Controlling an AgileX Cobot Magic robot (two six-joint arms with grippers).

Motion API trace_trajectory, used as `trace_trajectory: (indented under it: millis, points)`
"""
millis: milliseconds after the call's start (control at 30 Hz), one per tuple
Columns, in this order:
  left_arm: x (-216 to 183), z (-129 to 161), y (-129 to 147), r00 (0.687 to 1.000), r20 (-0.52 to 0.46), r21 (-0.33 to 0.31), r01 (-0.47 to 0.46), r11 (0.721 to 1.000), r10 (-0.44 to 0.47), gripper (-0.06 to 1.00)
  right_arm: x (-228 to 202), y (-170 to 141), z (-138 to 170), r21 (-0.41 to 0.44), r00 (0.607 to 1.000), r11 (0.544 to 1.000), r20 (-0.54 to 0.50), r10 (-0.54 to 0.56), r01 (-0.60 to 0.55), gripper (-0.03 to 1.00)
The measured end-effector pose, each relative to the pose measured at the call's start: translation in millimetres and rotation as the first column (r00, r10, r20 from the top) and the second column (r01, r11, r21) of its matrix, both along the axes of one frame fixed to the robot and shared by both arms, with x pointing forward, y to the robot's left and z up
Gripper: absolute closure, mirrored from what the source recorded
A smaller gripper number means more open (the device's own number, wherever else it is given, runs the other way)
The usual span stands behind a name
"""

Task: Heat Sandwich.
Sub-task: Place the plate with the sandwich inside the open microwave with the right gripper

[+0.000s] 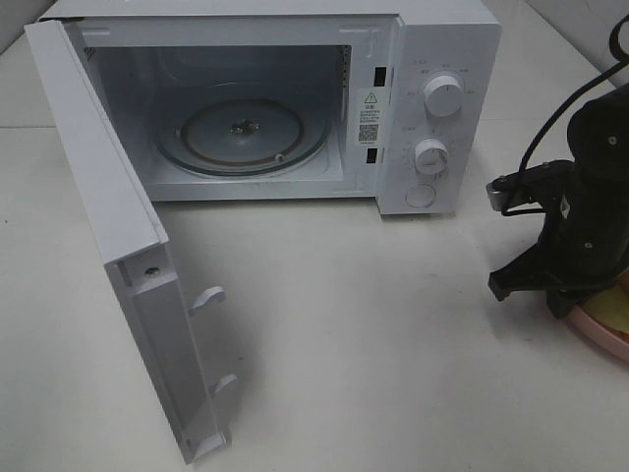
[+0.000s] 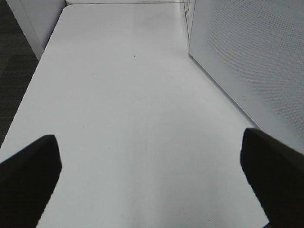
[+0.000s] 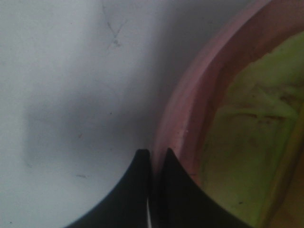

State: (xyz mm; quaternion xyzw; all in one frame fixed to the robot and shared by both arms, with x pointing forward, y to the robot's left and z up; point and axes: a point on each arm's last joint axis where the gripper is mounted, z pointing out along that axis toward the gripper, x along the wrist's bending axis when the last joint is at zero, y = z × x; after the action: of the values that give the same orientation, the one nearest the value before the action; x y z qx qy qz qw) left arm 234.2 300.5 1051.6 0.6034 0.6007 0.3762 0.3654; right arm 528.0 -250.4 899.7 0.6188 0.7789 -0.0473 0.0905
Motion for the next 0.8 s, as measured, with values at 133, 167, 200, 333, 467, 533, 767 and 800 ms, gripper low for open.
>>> trace_trajectory:
  millis: [133,167,200,333,467,533,767,800]
  points:
    - [0,0,0,1.000,0.000,0.000,0.000,1.000,0.000,-0.03,-3,5,6,-0.023,1.000,1.000,0.010,0.001,-0.001,0.94]
    - [0,0,0,1.000,0.000,0.000,0.000,1.000,0.000,-0.03,-3,6,7,-0.029,1.000,1.000,0.013,0.000,0.000,0.94]
    - [0,0,0,1.000,0.000,0.000,0.000,1.000,0.000,-0.03,-3,6,7,-0.029,1.000,1.000,0.013,0.000,0.000,0.94]
    - [0,0,0,1.000,0.000,0.000,0.000,1.000,0.000,-0.03,-7,11,17,-0.061,1.000,0.998,0.023,0.013,-0.011,0.94]
    - [0,0,0,1.000,0.000,0.000,0.000,1.000,0.000,-0.03,-12,15,21,-0.085,1.000,0.996,0.004,0.031,-0.030,0.94]
    - [0,0,0,1.000,0.000,0.000,0.000,1.000,0.000,-0.03,-14,16,22,-0.099,0.999,0.994,-0.010,0.039,-0.040,0.94]
    - [0,0,0,1.000,0.000,0.000,0.000,1.000,0.000,-0.03,-22,27,35,-0.108,0.997,0.991,0.008,0.079,-0.078,0.94]
    - [0,0,0,1.000,0.000,0.000,0.000,1.000,0.000,-0.03,-24,28,37,-0.110,0.996,0.990,0.007,0.085,-0.084,0.94]
